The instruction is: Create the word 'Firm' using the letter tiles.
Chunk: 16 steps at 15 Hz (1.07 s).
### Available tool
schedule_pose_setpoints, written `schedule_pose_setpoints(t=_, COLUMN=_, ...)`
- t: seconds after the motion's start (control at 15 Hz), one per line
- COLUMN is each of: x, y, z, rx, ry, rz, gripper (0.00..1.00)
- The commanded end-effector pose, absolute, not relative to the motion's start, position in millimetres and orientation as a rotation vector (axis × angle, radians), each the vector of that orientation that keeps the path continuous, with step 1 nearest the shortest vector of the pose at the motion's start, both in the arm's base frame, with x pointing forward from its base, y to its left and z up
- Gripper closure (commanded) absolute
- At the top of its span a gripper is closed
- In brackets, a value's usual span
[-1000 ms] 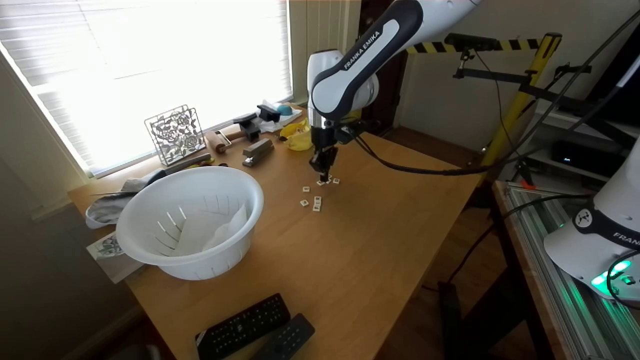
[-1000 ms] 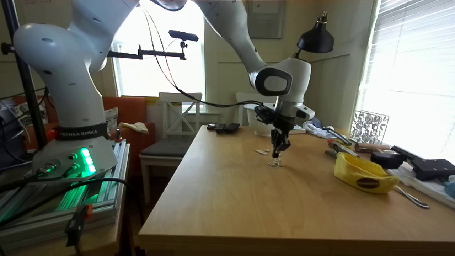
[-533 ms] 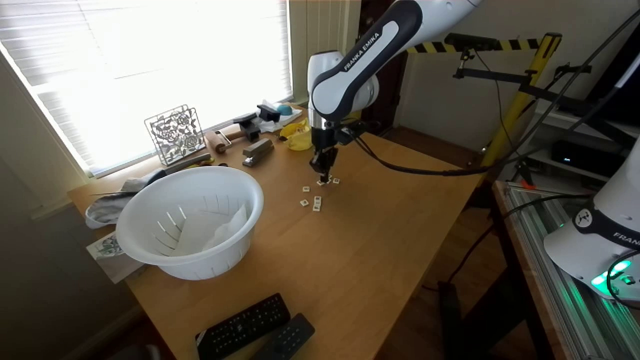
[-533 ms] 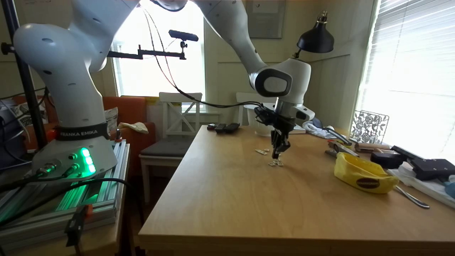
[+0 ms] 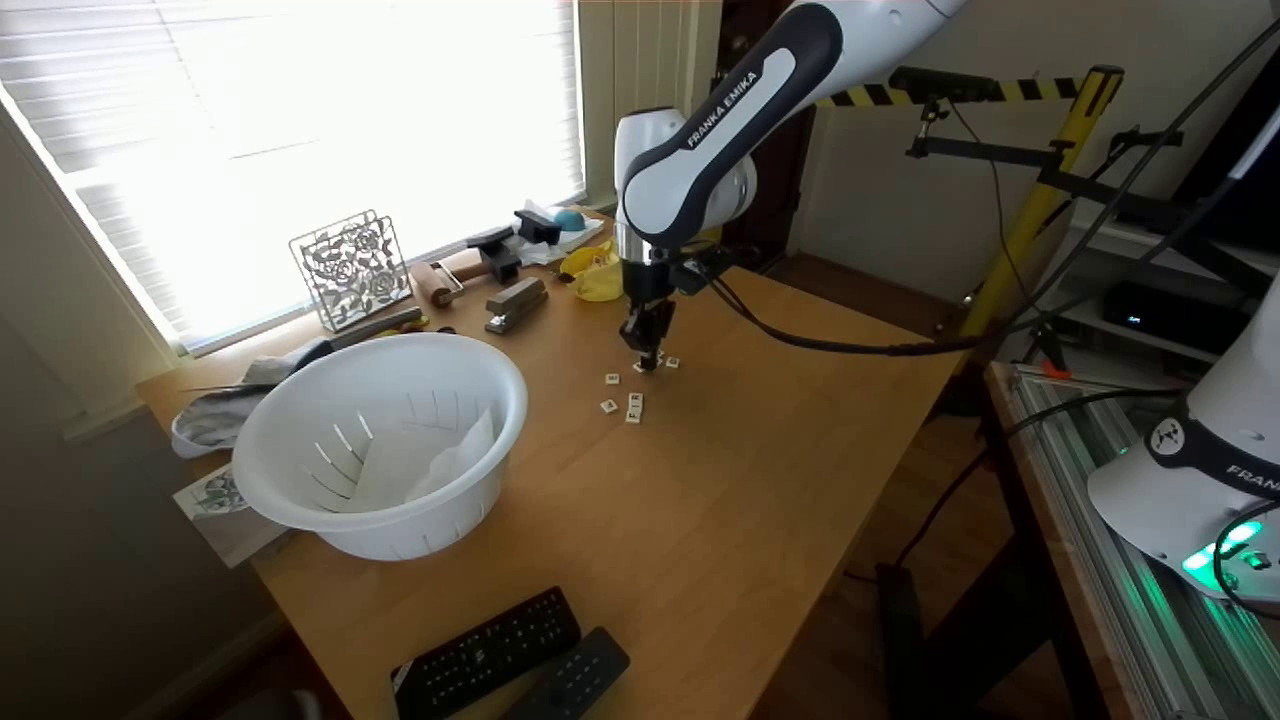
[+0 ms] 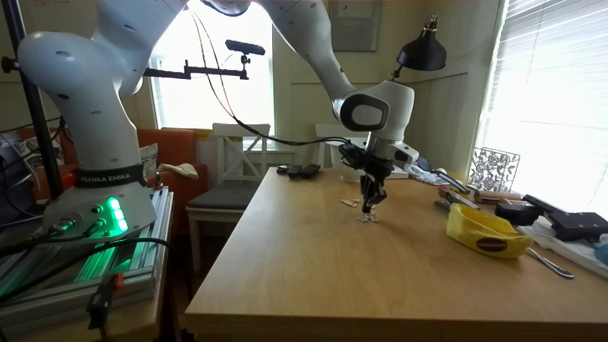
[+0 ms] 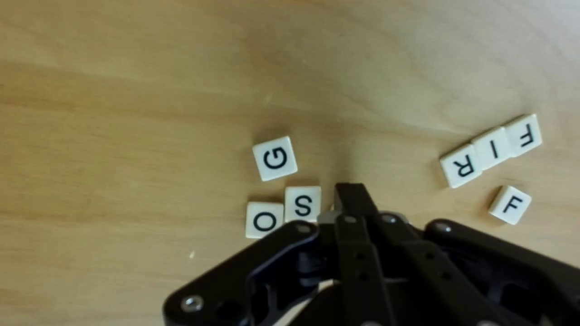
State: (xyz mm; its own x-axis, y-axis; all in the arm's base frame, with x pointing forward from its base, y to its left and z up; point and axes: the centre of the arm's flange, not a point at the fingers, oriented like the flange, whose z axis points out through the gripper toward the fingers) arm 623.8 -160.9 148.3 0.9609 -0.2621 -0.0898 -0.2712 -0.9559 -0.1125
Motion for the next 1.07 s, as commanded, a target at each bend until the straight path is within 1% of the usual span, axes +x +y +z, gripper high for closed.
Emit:
schedule_pose_setpoints(t=0.0, x=621, y=-157, z=142, rx=-2.969, ry=0.341, rz=0.115, gripper=1.00)
schedule_pose_setpoints(t=1.0, x=617, y=-136, z=140, rx=-2.982, ry=-0.181, rz=0.165, gripper=1.00)
